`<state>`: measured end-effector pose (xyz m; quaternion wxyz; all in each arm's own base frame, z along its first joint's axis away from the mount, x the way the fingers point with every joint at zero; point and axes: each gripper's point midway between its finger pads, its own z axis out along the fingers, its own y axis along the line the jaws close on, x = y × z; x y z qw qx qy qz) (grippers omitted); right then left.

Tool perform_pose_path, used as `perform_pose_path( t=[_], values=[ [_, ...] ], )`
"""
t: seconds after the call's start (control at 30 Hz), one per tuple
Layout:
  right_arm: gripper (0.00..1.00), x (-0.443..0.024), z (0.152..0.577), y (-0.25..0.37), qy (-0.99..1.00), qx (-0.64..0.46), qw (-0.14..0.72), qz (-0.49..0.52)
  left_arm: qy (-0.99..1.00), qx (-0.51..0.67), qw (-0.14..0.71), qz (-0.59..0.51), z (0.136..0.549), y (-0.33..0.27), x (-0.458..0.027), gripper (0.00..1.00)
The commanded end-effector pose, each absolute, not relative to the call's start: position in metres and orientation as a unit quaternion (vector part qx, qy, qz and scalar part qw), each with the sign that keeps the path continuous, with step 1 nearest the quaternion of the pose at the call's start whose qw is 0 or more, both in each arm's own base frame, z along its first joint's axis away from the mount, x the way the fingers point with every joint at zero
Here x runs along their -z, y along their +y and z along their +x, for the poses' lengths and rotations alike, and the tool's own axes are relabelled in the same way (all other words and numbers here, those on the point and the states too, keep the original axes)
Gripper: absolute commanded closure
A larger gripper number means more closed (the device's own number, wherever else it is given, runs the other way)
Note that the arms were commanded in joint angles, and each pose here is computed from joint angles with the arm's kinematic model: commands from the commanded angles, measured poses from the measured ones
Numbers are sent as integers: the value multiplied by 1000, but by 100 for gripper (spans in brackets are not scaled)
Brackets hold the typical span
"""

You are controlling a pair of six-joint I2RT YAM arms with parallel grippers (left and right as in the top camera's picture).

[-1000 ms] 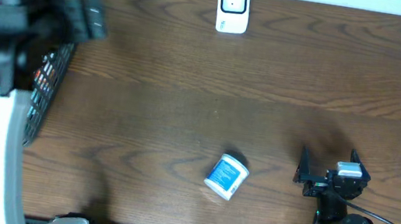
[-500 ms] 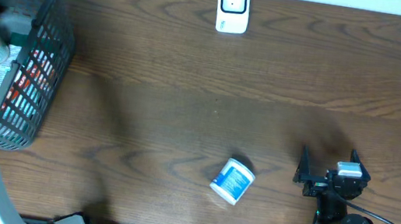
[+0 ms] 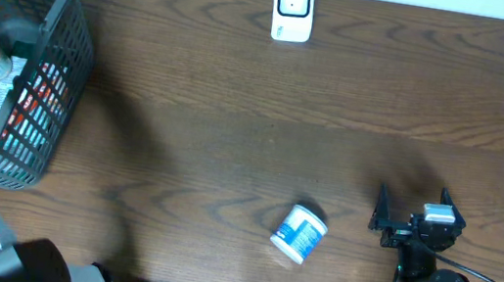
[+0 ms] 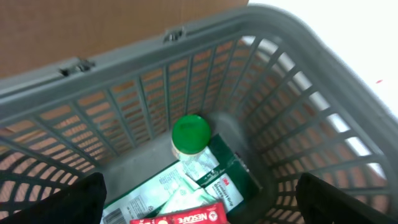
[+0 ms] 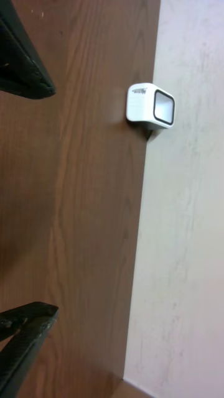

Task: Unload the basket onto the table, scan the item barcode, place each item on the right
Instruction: 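Lower the left gripper toward the green-capped bottle in the basket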

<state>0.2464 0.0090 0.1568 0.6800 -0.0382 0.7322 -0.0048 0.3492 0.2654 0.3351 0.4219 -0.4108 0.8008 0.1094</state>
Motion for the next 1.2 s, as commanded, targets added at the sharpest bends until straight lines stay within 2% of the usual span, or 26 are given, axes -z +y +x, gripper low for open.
perform_pose_path(
  t=[0.0,0.53,1.17],
  values=[
    [1,-157,246,9,732,1,680,-34,812,-123,411,-397,356,276,-326,4],
    [1,-157,246,9,732,1,680,-34,847,-127,350,-379,378,295,-266,4],
    [1,-157,246,9,732,1,680,-34,839,-132,370,-377,387,302,-270,4]
  ],
)
